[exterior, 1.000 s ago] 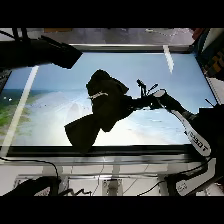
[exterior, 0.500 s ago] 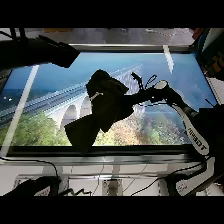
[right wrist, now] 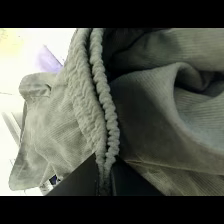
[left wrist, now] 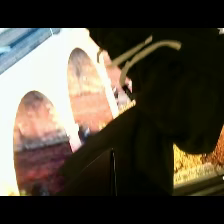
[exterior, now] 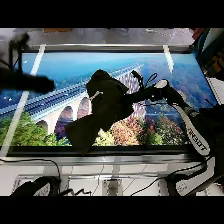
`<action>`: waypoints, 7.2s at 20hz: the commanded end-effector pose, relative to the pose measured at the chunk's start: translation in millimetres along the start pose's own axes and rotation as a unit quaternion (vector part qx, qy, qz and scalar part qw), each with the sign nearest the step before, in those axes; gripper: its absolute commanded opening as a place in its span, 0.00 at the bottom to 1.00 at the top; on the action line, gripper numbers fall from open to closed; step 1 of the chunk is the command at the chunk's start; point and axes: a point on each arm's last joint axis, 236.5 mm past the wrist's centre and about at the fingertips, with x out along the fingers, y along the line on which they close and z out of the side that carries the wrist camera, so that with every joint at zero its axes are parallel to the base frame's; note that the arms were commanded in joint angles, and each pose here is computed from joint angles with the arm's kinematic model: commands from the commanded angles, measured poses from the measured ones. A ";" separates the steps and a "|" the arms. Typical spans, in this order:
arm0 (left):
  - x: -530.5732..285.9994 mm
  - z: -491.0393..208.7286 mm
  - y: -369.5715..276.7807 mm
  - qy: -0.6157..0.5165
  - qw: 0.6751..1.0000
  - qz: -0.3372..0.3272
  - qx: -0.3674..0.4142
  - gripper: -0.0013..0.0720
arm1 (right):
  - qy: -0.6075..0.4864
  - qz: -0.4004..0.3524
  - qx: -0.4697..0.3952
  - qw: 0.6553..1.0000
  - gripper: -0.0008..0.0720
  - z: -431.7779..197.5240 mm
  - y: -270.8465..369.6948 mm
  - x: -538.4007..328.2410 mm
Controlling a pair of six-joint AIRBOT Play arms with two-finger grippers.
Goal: Fold the clothes and pants, and hang the long-sleeved shirts on hangers.
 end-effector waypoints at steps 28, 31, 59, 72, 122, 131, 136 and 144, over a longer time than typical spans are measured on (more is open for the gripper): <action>164.9 -269.0 -68.4 0.131 0.899 -0.166 -0.383 0.05 | -0.024 -0.015 -0.005 1.000 0.06 12.6 -2.5 -5.6; 161.8 -218.2 -39.6 0.059 0.909 -0.153 -0.384 0.05 | -0.107 -0.064 -0.017 0.992 0.06 60.5 -9.6 -42.6; -3.6 -183.9 244.9 0.177 0.967 0.124 -0.137 0.04 | 0.003 -0.413 0.254 0.874 0.06 -185.4 -83.8 -367.6; 1.3 -232.2 282.1 0.210 0.926 0.229 -0.216 0.04 | 0.078 -0.415 0.288 0.859 0.06 -267.4 -80.3 -329.8; 26.3 -295.1 312.4 0.287 0.932 0.222 0.020 0.38 | 0.157 -0.414 0.321 0.837 0.56 -304.0 -62.2 -338.6; 25.6 -194.6 309.4 0.091 0.950 0.275 -0.117 0.97 | 0.031 -0.491 0.270 0.828 0.92 -253.7 -110.0 -360.5; 108.2 -62.0 156.8 -0.057 0.991 0.048 -0.110 0.85 | -0.050 -0.505 0.238 0.828 0.92 -216.1 -125.1 -367.8; 239.6 -28.3 -100.9 -0.064 0.992 -0.099 -0.038 0.97 | -0.062 -0.513 0.230 0.825 0.92 -210.2 -128.4 -372.1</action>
